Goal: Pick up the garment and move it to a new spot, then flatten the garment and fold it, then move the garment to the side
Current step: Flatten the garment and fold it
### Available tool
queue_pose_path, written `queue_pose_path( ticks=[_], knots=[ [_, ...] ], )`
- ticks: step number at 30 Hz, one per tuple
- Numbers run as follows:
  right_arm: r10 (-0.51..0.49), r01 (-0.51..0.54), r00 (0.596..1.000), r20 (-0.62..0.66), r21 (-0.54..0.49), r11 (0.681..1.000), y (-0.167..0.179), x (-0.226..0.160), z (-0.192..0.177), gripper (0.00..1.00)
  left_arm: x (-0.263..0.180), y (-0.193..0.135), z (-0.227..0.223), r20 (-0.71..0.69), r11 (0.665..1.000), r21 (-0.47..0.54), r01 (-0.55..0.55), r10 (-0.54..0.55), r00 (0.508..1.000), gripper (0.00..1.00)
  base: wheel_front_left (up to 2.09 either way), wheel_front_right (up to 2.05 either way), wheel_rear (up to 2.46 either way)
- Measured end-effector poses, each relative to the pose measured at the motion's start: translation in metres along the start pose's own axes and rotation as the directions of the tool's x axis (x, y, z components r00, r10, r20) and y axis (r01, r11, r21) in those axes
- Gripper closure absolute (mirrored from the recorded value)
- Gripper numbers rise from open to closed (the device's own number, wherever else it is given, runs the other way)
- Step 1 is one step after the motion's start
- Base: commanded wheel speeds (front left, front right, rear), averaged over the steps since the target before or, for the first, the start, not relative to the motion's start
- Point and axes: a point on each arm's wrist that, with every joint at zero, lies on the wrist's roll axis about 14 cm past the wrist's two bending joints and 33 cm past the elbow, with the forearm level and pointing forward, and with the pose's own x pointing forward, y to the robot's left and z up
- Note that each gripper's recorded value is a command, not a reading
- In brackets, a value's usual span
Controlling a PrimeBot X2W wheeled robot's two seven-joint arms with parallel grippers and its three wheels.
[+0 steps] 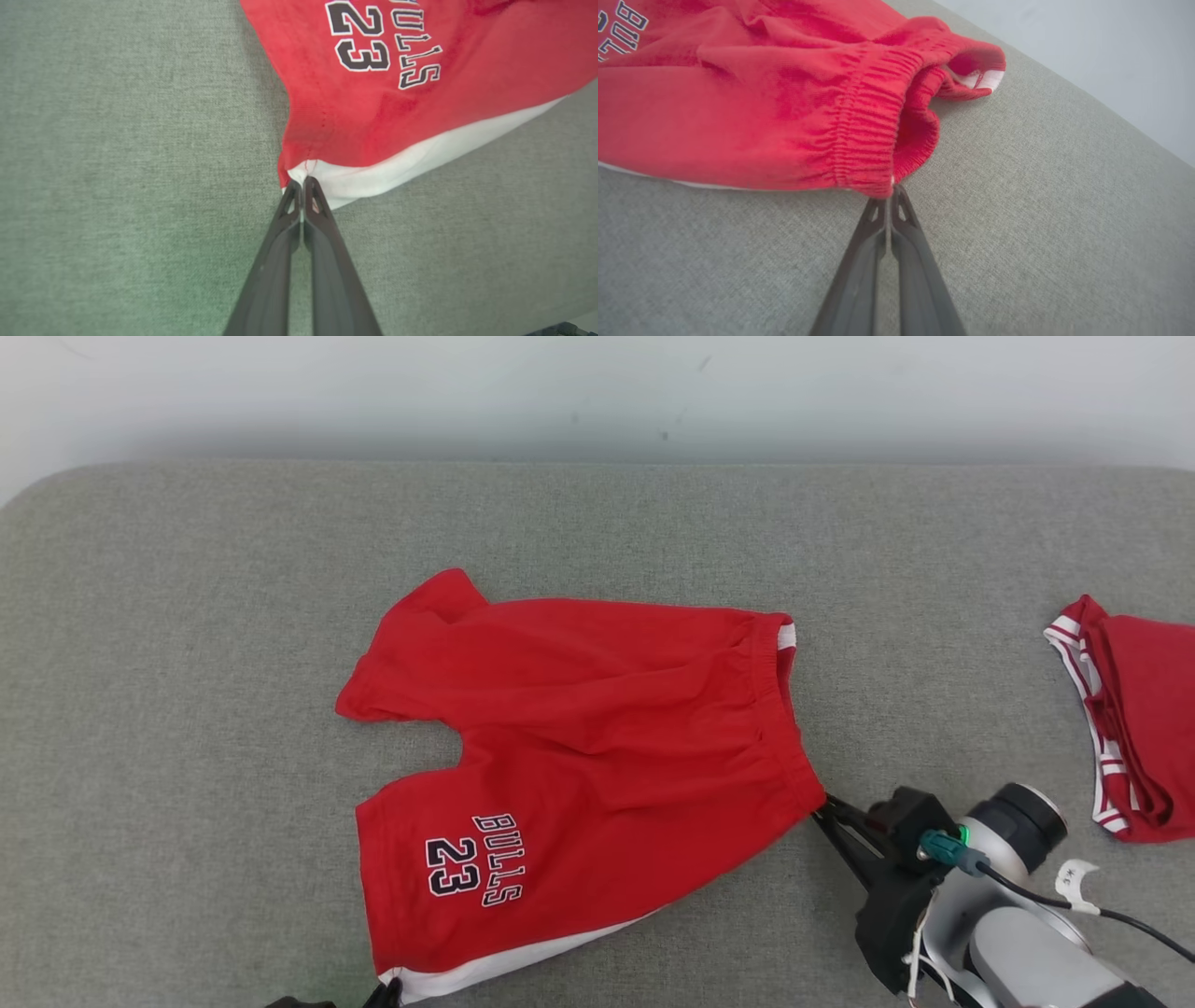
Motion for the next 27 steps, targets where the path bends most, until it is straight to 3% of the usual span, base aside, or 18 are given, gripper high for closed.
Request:
queue_pose_path(
  ticks=[7,11,15,19,22,27],
  knots=[
    [-0.012,0.011,0.999,0.033,0.022,1.0,-0.002,-0.01,0.007,1.0,-0.002,-0.003,0.001,0.007,1.0,-0.018,0.007,-0.007,1.0,1.0,0.0,0.0,0.0],
    [0.0,-0.013,0.993,0.12,0.11,0.994,0.004,-0.022,0.029,1.0,-0.003,-0.008,0.041,0.157,0.99,-0.131,0.044,-0.023,0.987,1.0,0.0,0.0,0.0],
    [-0.023,-0.008,0.979,0.205,0.152,0.988,-0.009,-0.042,0.059,1.0,-0.015,-0.008,0.108,0.383,0.969,-0.217,0.117,-0.026,0.923,1.0,0.0,0.0,0.0],
    [-0.053,0.003,0.959,0.277,0.176,0.984,-0.021,-0.061,0.085,1.0,-0.034,-0.015,0.159,0.535,0.957,-0.217,0.191,-0.047,0.843,1.0,0.0,0.0,0.0],
    [-0.098,0.042,0.946,0.308,0.182,0.982,-0.036,-0.075,0.096,1.0,-0.048,-0.025,0.186,0.608,0.944,-0.218,0.246,-0.066,0.791,1.0,0.0,0.0,0.0],
    [-0.155,0.074,0.913,0.376,0.22,0.973,-0.048,-0.096,0.116,1.0,-0.061,-0.046,0.204,0.652,0.923,-0.205,0.325,-0.119,0.749,1.0,0.0,0.0,0.0]
  ],
)
